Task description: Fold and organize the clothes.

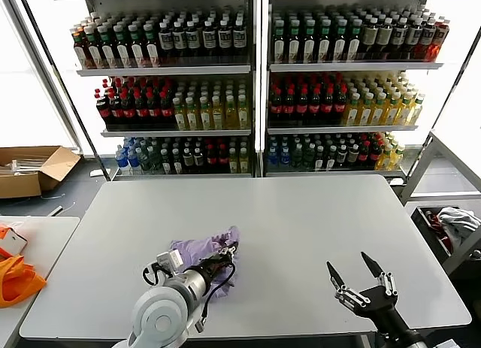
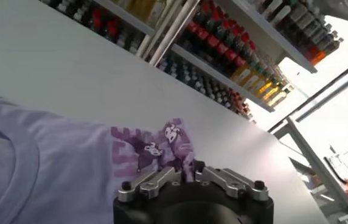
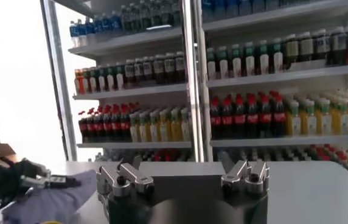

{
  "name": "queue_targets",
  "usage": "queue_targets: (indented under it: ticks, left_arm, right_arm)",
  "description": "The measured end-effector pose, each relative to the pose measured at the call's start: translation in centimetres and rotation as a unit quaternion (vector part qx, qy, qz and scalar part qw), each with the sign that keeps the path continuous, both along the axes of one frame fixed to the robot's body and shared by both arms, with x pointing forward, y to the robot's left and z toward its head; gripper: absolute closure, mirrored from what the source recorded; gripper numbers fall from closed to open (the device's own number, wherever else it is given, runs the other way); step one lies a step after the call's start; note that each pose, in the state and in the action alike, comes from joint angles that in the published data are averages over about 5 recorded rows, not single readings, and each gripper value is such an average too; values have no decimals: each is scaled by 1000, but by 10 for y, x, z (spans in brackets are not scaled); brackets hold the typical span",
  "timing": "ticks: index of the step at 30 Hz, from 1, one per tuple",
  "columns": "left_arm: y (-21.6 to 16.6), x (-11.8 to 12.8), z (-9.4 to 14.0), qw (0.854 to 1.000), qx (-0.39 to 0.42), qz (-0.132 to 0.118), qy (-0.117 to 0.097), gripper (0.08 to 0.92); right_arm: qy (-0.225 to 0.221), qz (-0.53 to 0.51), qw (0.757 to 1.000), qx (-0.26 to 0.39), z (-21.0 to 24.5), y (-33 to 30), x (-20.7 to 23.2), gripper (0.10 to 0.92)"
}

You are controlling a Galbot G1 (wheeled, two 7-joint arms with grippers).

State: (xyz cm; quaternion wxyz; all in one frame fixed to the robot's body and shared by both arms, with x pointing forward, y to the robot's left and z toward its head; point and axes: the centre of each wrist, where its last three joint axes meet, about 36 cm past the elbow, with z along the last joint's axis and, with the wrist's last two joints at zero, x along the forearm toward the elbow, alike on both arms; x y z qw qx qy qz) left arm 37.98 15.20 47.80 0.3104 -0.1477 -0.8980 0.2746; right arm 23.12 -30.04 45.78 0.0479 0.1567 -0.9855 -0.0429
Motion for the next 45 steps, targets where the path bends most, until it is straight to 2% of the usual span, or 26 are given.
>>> queue_targets:
  ticks: [5,12,17,22,26,29,39,45]
  left_arm:
    - [0,3,10,999,-29,-26,-19,678]
    - [23,-12,28,995,-57,-56,-58,479]
    - [47,-28,40,993,-65,-55,-83,332]
    - [67,-45,48,991,-72,-45,-99,199]
    - [79,-57,54,990,-77,-38,-110,178]
    - [85,-66,58,989,-79,-35,-116,177]
    - [96,-76,64,988,-84,-28,-129,177]
    - [98,-77,64,987,-84,-25,-134,177]
  right_arm:
    - [38,13,999,12,-9,19,11,200]
    - [94,28,994,54,-29,51,39,200]
    - [131,34,988,80,-51,80,68,200]
    - [166,38,981,98,-71,114,97,200]
    - [191,43,975,103,-82,137,114,200]
    - [206,46,972,102,-87,149,122,232]
    - [224,53,968,101,-86,159,126,515]
    - [218,58,968,106,-76,153,120,689]
